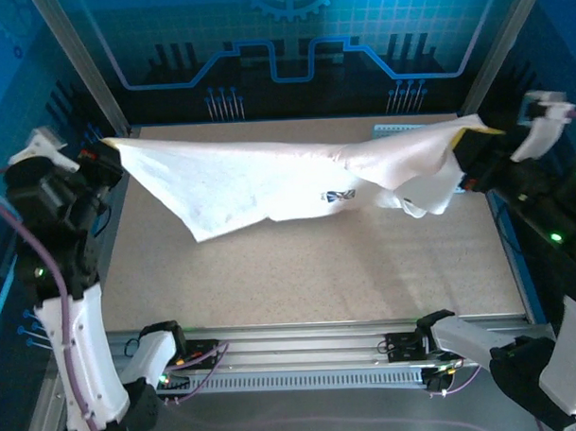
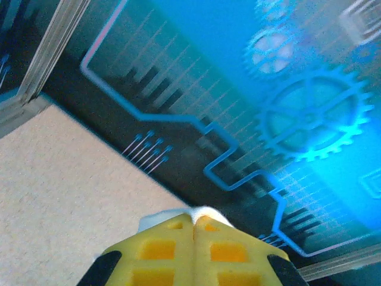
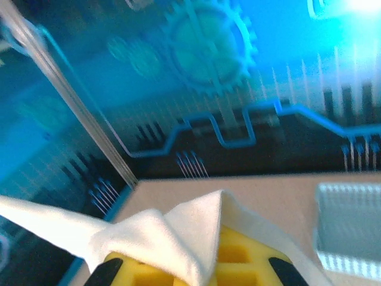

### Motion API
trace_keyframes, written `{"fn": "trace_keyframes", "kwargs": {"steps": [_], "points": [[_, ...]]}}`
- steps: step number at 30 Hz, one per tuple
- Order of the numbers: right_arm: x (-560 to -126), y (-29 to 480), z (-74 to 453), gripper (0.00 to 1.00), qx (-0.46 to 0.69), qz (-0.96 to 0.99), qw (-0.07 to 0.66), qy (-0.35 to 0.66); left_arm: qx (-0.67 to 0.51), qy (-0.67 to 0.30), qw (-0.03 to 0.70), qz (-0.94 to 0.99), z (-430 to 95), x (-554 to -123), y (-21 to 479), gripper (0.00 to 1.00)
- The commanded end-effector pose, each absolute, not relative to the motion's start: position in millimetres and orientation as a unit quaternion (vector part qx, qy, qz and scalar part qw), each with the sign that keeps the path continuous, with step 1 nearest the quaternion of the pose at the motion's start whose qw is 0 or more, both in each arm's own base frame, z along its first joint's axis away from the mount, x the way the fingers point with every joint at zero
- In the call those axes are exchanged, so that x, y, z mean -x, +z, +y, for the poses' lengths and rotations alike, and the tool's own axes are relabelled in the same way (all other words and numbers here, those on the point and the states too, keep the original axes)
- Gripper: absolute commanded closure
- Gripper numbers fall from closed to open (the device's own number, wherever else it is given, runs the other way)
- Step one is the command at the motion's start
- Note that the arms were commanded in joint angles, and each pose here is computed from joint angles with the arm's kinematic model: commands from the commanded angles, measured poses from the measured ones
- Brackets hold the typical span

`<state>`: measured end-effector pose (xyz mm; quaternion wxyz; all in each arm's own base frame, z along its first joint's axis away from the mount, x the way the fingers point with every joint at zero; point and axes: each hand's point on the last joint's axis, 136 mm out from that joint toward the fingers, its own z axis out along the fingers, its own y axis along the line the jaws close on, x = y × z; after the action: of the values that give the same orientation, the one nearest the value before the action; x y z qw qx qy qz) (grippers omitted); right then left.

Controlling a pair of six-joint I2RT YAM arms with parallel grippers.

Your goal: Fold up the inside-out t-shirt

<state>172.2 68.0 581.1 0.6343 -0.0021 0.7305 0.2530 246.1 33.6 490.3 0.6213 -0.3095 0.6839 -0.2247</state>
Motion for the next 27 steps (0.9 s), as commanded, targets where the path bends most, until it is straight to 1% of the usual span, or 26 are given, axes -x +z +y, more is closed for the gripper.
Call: {"fn": "trace_keyframes", "kwargs": {"steps": [1,4,7,10,15,19,21,23,27], "points": [[-151.3,601.3,69.0,1.00,0.026,0.716,0.646,0.264,0.310,-0.237,0.645,0.657,29.4,-220.8,519.2,1.00],[-162.6,612.3,72.8,1.00,0.032,0.711,0.652,0.261,0.303,-0.244,0.650,0.652,27.5,-222.7,532.7,1.00],[-190.7,612.6,79.7,1.00,0.038,0.717,0.650,0.249,0.298,-0.252,0.637,0.665,29.1,-246.8,530.6,1.00],[-227.5,606.3,89.7,1.00,0.045,0.729,0.641,0.235,0.292,-0.265,0.610,0.688,29.9,-281.7,519.9,1.00],[-296.4,586.7,101.1,1.00,0.056,0.752,0.627,0.197,0.306,-0.273,0.563,0.717,41.7,-343.6,487.5,1.00],[-340.0,580.8,105.6,1.00,0.057,0.757,0.619,0.203,0.314,-0.272,0.545,0.729,52.1,-383.7,474.8,1.00],[-356.7,581.3,108.9,1.00,0.063,0.754,0.619,0.209,0.310,-0.278,0.544,0.728,54.9,-401.5,477.8,1.00],[-361.7,590.4,109.8,1.00,0.069,0.737,0.637,0.218,0.308,-0.280,0.550,0.724,58.0,-412.4,485.6,1.00],[-384.1,593.6,106.8,1.00,0.057,0.727,0.637,0.250,0.292,-0.284,0.569,0.714,60.7,-427.2,514.0,1.00]]}}
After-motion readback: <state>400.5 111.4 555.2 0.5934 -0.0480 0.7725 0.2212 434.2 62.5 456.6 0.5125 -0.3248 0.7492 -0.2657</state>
